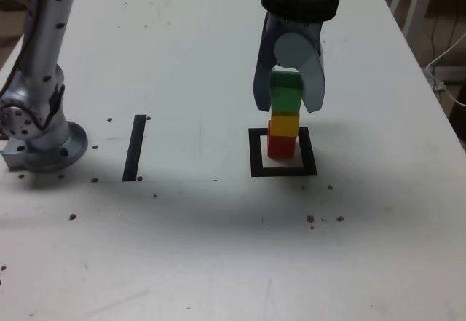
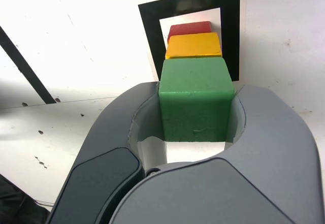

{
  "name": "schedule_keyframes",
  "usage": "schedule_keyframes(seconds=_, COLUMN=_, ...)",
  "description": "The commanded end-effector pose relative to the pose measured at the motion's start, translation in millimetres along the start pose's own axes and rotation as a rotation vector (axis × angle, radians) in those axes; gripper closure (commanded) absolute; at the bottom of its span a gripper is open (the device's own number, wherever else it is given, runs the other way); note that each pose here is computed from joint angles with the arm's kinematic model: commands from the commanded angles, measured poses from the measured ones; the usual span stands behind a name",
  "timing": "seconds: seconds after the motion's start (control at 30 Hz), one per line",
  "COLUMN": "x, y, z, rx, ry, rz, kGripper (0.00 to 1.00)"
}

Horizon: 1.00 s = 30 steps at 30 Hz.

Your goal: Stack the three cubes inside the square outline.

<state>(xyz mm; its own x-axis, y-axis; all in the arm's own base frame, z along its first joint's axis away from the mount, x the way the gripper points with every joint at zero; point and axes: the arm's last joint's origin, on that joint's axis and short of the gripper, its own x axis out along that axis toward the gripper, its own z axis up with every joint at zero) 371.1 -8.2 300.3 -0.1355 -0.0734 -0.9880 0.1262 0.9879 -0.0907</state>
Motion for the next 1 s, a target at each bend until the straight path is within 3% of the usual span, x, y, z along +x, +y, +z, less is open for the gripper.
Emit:
schedule_keyframes(seconds=0.0, x=3, y=1, z=1, rx=0.001, ry=0.005, rz=-0.005, kGripper=0.7)
schedule_keyframes(seconds=0.07, x=4, y=1, z=1, rx=0.003, ry=0.006, rz=-0.009, kGripper=0.6)
schedule_keyframes(seconds=0.23, x=6, y=2, z=1, rx=0.009, ry=0.007, rz=-0.016, kGripper=0.15)
schedule_keyframes(seconds=0.3, x=8, y=3, z=0, rx=0.009, ry=0.008, rz=-0.018, kGripper=0.05)
schedule_keyframes(seconds=0.57, x=5, y=4, z=-6, rx=0.003, ry=-0.005, rz=-0.013, kGripper=0.02)
schedule_keyframes(seconds=0.83, x=-28, y=0, z=-41, rx=-0.017, ry=-0.083, rz=0.063, kGripper=0.01)
schedule_keyframes(seconds=0.97, x=-37, y=-3, z=-68, rx=-0.036, ry=-0.093, rz=0.084, kGripper=0.01)
